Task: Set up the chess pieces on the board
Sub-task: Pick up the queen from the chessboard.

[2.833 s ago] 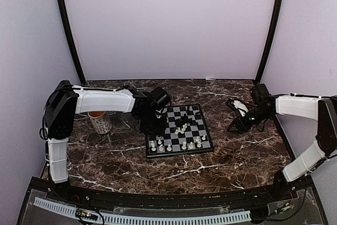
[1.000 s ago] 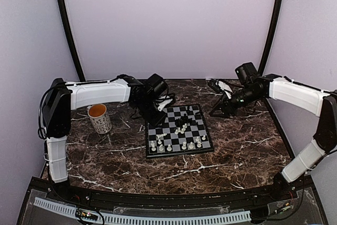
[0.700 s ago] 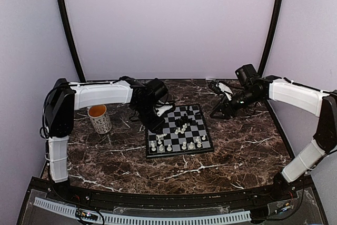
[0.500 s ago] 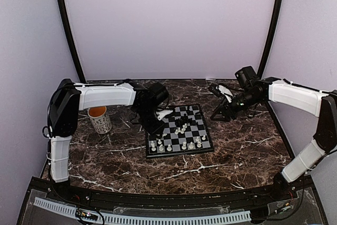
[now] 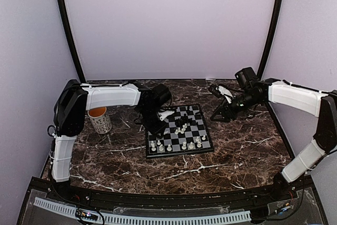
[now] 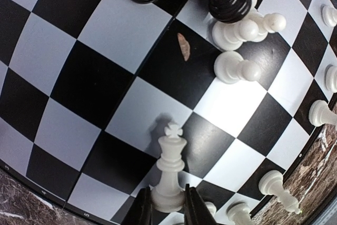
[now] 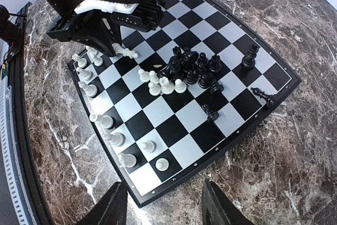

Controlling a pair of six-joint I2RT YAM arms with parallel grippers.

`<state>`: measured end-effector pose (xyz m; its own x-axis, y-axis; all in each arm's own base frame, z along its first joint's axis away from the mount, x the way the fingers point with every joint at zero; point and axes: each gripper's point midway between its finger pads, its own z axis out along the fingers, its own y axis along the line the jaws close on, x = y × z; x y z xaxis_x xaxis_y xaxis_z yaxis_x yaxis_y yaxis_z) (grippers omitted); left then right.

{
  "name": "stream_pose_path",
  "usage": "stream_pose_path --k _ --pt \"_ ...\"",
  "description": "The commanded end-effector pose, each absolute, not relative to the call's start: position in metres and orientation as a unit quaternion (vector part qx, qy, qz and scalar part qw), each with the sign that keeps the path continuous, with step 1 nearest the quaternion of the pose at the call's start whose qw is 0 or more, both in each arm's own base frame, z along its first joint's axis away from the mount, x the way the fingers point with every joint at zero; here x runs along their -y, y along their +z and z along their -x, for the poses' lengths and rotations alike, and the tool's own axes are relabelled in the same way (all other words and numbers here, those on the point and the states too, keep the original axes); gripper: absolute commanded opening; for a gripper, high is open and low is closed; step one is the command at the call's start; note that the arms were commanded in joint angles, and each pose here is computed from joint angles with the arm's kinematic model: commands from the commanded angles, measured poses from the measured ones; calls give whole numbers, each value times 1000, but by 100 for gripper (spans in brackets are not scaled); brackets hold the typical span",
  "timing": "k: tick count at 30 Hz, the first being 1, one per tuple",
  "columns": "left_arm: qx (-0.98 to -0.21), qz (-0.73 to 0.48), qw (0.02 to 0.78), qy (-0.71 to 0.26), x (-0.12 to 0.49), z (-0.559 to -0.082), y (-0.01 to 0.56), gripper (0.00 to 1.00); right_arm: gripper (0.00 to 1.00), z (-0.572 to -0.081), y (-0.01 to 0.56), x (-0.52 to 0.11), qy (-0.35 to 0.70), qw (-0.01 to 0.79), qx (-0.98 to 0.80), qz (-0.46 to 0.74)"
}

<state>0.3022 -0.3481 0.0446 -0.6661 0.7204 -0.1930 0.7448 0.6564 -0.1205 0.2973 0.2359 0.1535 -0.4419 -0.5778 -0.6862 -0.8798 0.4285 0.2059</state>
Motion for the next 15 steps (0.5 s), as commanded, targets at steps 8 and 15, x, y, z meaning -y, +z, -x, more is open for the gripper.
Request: stream_pose_path --k 8,15 --pt "-898 -409 130 -101 356 -321 90 7 48 -307 174 -245 294 290 -791 453" --pt "-860 -414 209 -213 391 -315 151 6 51 -319 205 -273 377 279 -773 428"
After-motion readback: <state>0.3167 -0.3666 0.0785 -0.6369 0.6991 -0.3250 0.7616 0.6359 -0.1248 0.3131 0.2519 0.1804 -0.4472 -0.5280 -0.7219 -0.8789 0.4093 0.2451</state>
